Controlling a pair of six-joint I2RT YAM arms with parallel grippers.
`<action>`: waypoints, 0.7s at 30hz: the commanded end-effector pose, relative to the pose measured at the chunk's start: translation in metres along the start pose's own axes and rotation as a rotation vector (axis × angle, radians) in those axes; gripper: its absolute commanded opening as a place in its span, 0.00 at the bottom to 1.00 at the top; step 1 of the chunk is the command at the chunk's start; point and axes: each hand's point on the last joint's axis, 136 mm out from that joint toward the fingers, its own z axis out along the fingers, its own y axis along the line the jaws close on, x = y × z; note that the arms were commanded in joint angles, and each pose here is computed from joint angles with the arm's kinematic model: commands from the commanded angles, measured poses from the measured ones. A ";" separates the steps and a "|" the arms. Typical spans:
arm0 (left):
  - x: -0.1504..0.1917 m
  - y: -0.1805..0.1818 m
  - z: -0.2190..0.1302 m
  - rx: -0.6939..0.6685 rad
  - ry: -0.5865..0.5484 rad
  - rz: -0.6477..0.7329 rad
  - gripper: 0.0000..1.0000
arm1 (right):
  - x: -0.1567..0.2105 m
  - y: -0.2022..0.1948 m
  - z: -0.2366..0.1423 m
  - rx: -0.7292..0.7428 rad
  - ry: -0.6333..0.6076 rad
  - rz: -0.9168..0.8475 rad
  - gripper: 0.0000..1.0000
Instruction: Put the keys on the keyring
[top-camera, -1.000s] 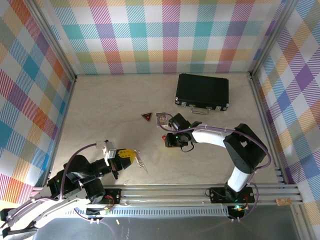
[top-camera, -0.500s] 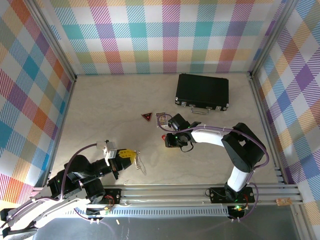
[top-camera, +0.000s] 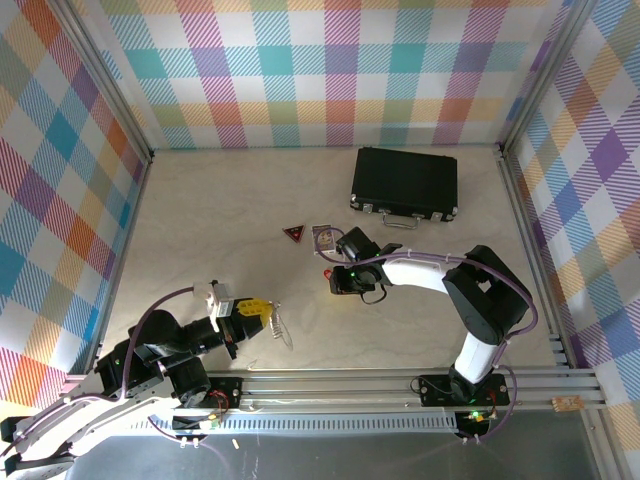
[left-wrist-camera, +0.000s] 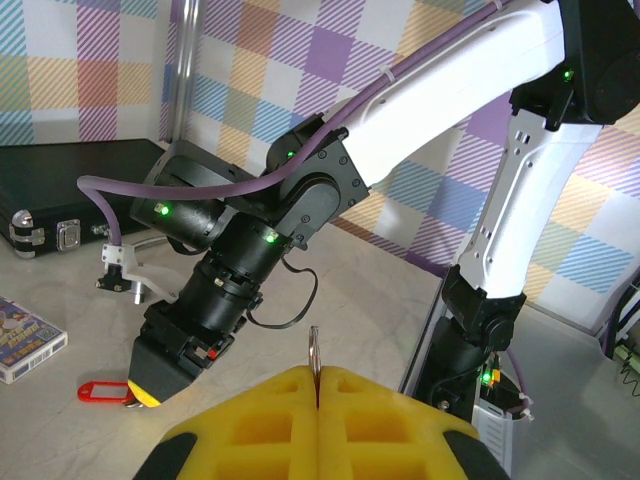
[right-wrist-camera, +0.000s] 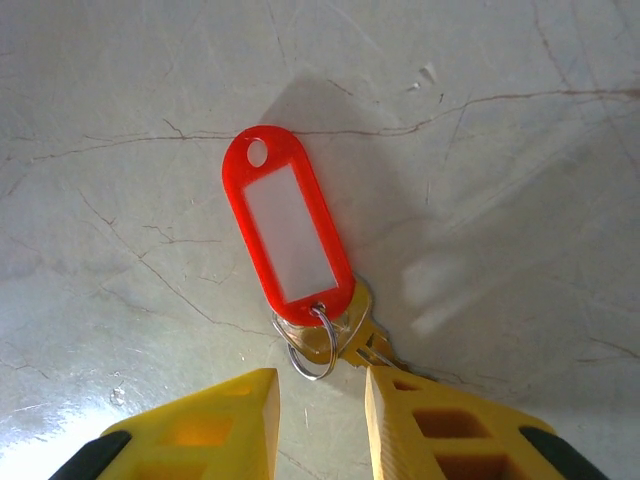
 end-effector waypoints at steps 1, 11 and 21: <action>-0.009 -0.004 0.001 0.021 -0.041 0.005 0.00 | -0.014 0.008 -0.010 -0.019 -0.045 -0.009 0.29; -0.009 -0.004 0.001 0.022 -0.040 0.005 0.00 | -0.020 0.013 -0.014 -0.027 -0.066 -0.012 0.33; -0.009 -0.004 0.001 0.023 -0.040 0.005 0.00 | -0.025 0.014 -0.007 -0.024 -0.059 -0.006 0.31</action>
